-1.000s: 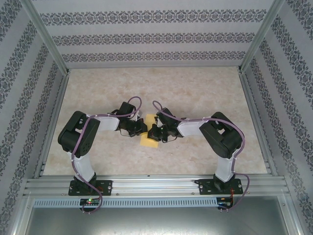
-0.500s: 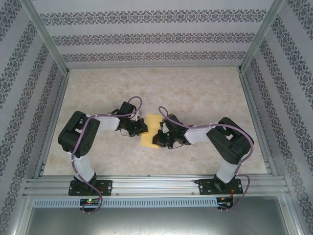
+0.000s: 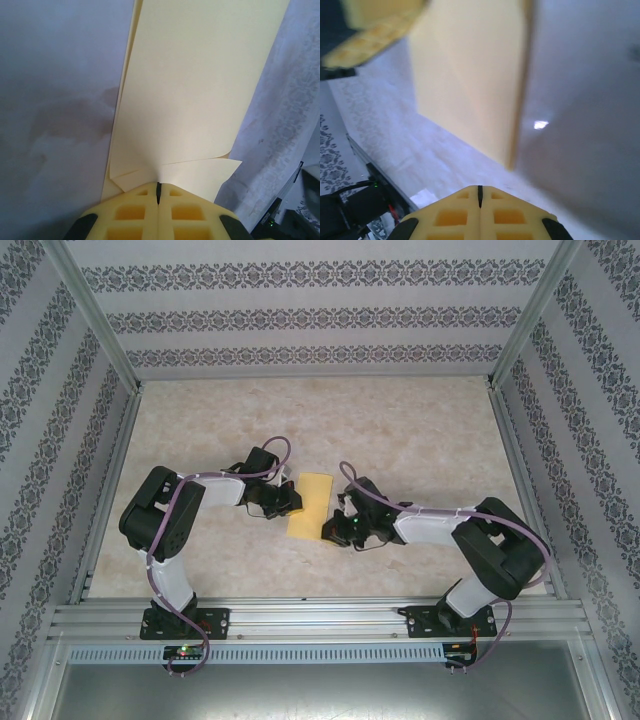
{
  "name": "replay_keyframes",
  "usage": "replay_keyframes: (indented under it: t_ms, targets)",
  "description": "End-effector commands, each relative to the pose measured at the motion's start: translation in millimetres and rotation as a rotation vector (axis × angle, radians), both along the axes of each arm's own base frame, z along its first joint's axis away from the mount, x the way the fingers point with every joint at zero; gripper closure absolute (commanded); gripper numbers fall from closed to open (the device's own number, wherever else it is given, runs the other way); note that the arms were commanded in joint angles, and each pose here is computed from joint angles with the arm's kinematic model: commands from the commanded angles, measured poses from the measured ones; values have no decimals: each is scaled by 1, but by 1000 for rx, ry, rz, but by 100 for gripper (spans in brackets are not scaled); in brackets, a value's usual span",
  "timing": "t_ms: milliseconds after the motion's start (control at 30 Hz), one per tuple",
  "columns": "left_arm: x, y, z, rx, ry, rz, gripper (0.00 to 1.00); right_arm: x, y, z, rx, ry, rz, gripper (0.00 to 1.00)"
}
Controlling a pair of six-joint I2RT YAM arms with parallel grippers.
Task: Fold a paper plane with a square sheet of paper (pick it up from the middle)
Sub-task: Fold the triangle a second time at the center of the table.
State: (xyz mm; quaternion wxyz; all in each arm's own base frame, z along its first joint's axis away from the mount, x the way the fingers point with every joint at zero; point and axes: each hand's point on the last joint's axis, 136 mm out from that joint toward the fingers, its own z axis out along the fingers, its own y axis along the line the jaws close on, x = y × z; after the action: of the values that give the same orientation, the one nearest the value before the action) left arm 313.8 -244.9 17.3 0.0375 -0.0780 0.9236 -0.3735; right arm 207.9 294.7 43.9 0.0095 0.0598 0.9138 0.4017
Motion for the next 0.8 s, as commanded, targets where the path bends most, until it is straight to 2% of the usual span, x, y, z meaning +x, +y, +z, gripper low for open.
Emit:
replay_keyframes:
  t_ms: [0,200,367,567,767]
  targets:
    - [-15,23,-39,150,93,46,100,24,12,26,13,-86,10,100]
    - [-16,23,-39,147,97,42,100,50,34,17,21,-67,0,100]
    - [-16,22,-41,146,97,41,100,56,37,-5,-10,-26,-19,100]
    - [-16,23,-42,151,102,39,100,34,20,-44,-97,66,-6,100]
    - [-17,26,-45,165,104,47,100,10,9,-42,-48,83,16,99]
